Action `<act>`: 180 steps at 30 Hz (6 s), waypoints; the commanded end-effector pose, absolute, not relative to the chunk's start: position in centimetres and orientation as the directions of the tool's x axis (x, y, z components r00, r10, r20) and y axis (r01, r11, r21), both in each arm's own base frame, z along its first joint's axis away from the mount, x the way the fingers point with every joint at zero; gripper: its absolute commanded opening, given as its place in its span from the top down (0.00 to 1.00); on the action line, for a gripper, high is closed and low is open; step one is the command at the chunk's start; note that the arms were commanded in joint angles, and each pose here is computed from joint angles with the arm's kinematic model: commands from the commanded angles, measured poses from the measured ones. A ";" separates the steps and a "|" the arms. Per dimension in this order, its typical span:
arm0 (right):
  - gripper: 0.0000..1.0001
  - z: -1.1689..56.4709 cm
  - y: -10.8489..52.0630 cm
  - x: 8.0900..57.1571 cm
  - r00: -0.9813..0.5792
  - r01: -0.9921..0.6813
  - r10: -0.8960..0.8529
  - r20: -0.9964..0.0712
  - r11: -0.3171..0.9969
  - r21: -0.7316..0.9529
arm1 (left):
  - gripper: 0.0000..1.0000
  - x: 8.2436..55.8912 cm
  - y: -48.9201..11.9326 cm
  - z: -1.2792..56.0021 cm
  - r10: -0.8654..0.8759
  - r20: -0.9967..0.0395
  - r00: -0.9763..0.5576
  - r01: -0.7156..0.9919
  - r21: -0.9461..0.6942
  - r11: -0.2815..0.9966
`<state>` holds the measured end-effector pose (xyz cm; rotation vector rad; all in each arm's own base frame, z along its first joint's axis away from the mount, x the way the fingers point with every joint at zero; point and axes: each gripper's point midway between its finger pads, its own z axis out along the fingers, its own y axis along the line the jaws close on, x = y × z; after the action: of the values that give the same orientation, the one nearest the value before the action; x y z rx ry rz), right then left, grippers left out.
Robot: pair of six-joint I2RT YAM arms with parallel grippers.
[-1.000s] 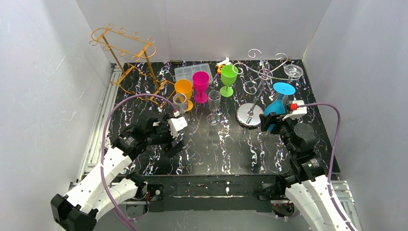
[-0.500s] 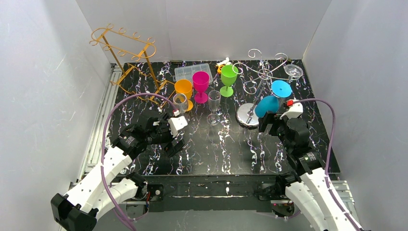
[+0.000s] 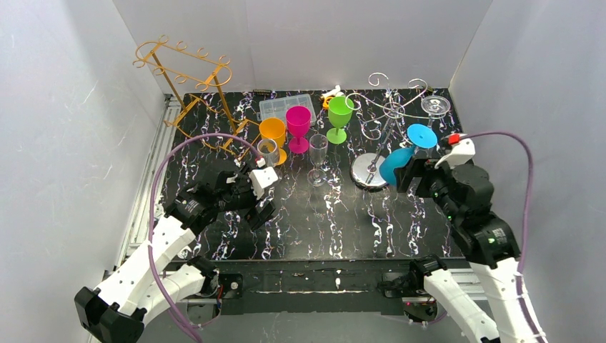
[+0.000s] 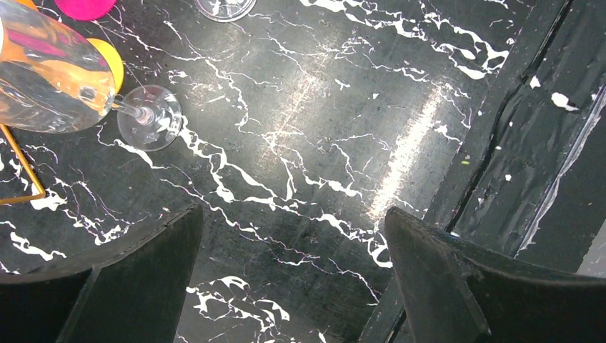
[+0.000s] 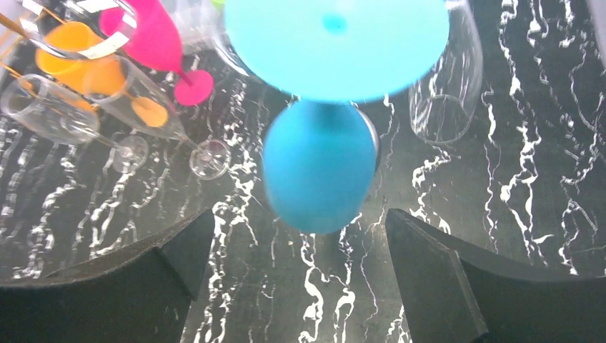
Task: Place the wine glass upside down on the wine glass rack
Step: Adjust the wine rack at the center of the board, then pick up the wine glass at the center of the board.
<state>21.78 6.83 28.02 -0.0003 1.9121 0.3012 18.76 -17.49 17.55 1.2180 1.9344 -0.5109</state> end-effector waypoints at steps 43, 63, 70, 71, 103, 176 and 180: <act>0.50 38.4 11.1 36.6 -0.416 -0.164 -0.018 -0.909 0.985 0.055 | 0.02 26.0 -23.1 29.9 0.417 -0.901 -0.117 0.869 0.110 0.483; 0.70 38.3 11.6 37.4 -0.375 -0.171 0.010 -0.927 0.982 0.080 | 0.11 35.3 -36.4 38.3 0.334 -0.492 0.804 0.491 0.866 0.093; 0.72 38.1 11.6 37.0 -0.369 -0.176 0.013 -0.929 0.981 0.083 | 0.31 37.5 -39.1 38.9 0.316 -0.161 0.935 0.129 0.984 0.119; 0.73 38.1 11.6 36.9 -0.369 -0.176 0.012 -0.929 0.981 0.083 | 0.31 37.5 -39.3 39.2 0.314 -0.127 0.941 0.090 0.988 0.128; 0.82 39.6 11.6 36.8 -0.243 -0.210 0.017 -0.970 0.975 0.070 | 0.93 42.0 -43.8 42.2 0.321 0.374 0.870 -0.409 0.911 0.048; 0.02 45.4 12.2 37.7 -0.174 -0.279 -0.094 -0.980 0.959 -0.043 | 0.02 37.1 -26.5 44.2 0.515 -0.540 0.666 0.315 0.829 0.461; 0.02 46.7 11.9 36.9 -0.156 -0.272 -0.071 -0.985 0.962 -0.026 | 0.02 36.6 -25.9 43.4 0.513 -0.571 0.641 0.342 0.811 0.475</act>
<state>39.04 12.55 42.43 -0.3038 1.8120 0.1521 36.36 -25.75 47.05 1.1043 0.7760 0.2283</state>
